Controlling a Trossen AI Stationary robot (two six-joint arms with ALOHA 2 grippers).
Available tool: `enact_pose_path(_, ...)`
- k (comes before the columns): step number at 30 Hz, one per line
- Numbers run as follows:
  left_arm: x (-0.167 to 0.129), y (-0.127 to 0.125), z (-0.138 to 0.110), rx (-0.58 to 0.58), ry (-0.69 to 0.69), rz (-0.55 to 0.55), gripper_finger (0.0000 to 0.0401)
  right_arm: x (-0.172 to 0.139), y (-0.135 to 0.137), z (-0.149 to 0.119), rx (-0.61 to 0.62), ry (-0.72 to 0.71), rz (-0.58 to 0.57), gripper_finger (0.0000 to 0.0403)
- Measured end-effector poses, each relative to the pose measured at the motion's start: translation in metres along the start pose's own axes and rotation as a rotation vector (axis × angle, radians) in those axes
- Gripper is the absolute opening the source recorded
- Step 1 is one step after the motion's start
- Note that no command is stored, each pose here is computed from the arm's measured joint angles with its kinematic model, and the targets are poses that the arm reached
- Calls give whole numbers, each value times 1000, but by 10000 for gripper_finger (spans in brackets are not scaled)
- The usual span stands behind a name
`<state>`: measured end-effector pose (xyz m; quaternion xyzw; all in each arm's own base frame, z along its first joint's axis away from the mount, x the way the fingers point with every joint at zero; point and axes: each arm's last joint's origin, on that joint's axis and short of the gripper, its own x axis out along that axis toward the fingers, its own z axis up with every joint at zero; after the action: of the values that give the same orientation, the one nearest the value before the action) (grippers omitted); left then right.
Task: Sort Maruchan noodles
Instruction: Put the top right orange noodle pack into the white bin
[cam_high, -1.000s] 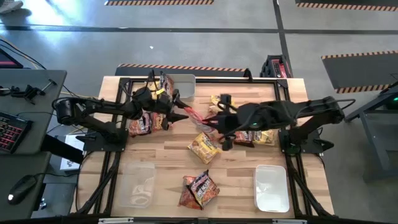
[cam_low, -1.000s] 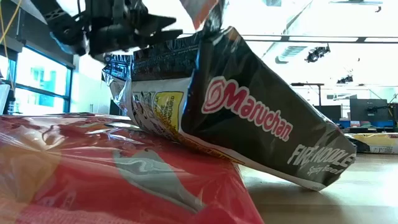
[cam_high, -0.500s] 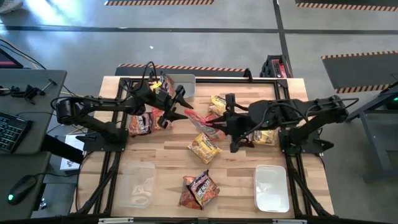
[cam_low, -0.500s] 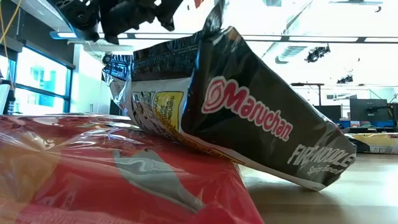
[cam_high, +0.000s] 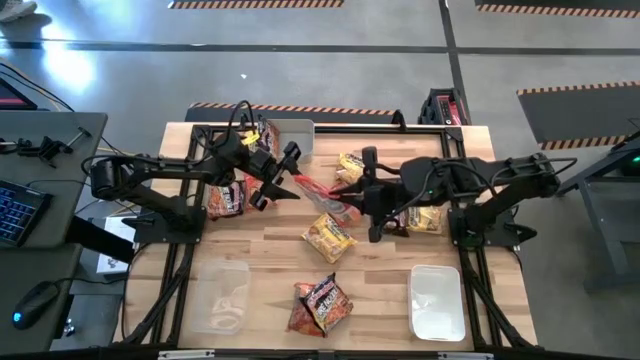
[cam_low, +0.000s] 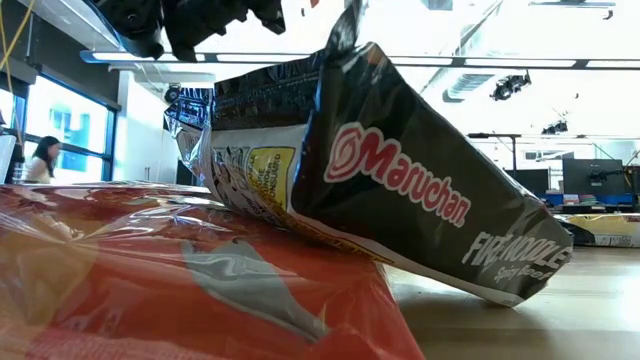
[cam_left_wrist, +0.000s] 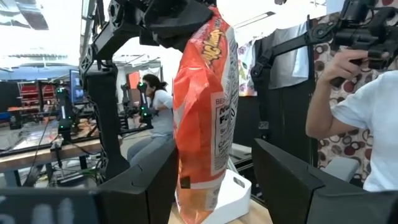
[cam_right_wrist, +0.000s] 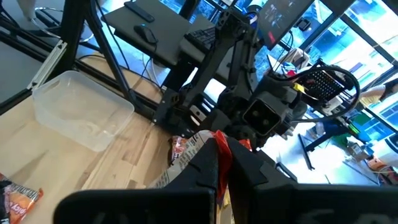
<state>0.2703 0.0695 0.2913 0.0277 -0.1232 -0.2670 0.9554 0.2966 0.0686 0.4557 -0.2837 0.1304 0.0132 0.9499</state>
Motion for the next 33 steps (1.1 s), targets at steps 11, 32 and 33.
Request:
enact_pose_path(11,9,-1,9,30,-33,21,193,2,-6,1,-35,-34,-22,0)
enact_pose_path(32,9,0,7,44,-9,36,134,21,-17,-12,0,6,-28,0)
enact_pose_path(33,9,1,7,44,-8,37,125,21,-17,-12,0,8,-29,0)
